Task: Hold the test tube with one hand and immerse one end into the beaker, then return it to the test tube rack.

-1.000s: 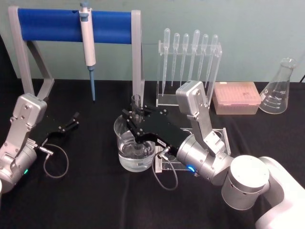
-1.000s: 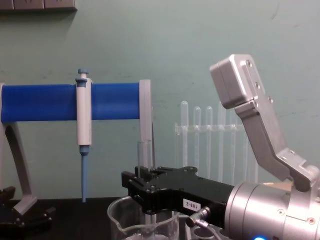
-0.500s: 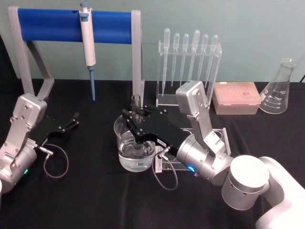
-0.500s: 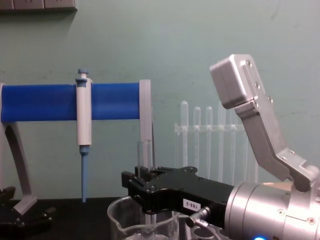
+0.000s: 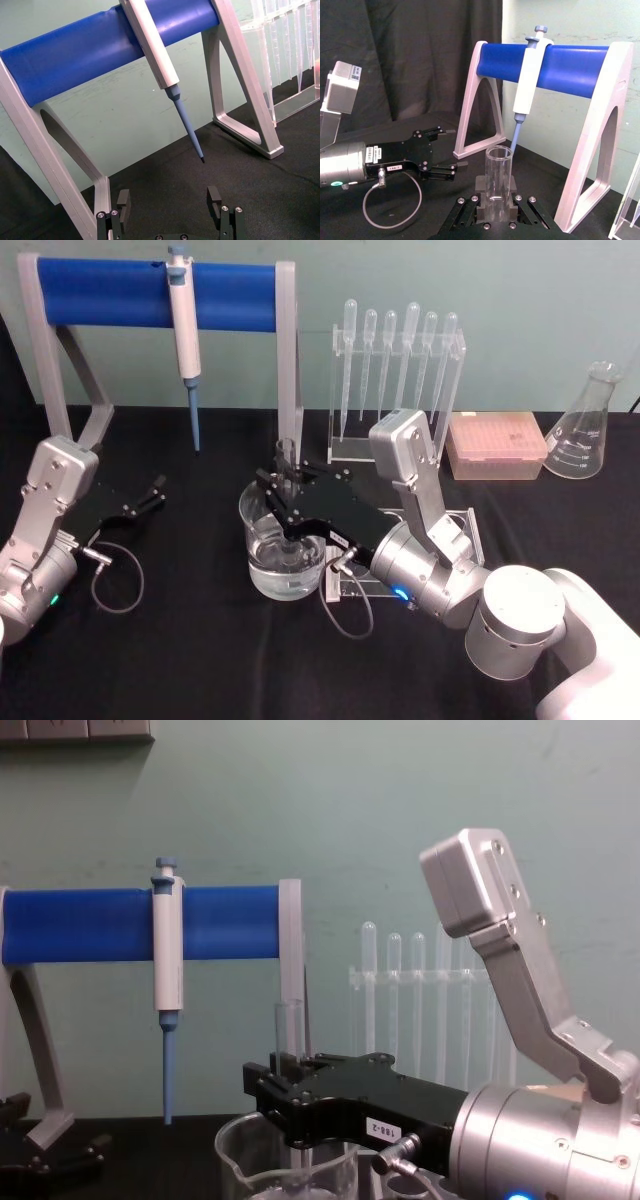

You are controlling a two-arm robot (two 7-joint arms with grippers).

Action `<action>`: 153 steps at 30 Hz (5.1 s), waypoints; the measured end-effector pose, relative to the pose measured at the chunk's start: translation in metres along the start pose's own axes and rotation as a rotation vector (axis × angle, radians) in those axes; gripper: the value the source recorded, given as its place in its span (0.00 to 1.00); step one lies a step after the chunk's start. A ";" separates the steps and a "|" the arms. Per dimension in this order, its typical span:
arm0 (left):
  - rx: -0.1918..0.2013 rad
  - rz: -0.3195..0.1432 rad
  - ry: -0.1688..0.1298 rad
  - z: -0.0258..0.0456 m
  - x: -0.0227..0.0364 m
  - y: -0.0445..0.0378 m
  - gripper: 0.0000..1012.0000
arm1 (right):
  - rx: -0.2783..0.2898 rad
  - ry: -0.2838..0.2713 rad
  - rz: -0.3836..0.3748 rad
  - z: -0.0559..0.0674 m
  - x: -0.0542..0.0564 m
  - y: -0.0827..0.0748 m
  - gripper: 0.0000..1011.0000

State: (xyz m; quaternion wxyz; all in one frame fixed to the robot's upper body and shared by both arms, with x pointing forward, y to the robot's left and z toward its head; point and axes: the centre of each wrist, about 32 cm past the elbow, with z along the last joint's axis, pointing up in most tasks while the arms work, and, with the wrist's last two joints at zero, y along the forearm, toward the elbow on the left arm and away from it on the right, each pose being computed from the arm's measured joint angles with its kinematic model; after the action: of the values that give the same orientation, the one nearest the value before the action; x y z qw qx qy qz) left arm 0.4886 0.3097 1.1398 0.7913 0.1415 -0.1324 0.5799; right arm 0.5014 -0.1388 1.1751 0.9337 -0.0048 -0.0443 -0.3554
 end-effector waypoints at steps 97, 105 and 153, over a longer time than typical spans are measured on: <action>0.000 0.000 0.000 0.0000 0.0000 0.0000 0.99 | 0.000 0.000 0.000 0.000 0.000 0.000 0.23; 0.000 0.000 0.000 0.0000 0.0000 0.0000 0.99 | 0.000 0.000 0.000 0.000 0.000 0.000 0.23; 0.000 0.000 0.000 0.0000 0.0000 0.0000 0.99 | 0.000 0.000 0.000 0.000 0.000 0.000 0.23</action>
State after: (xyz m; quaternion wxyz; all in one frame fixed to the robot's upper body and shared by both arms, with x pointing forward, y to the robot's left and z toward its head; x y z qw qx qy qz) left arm 0.4886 0.3097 1.1398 0.7913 0.1415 -0.1325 0.5799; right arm 0.5015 -0.1388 1.1751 0.9336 -0.0048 -0.0443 -0.3554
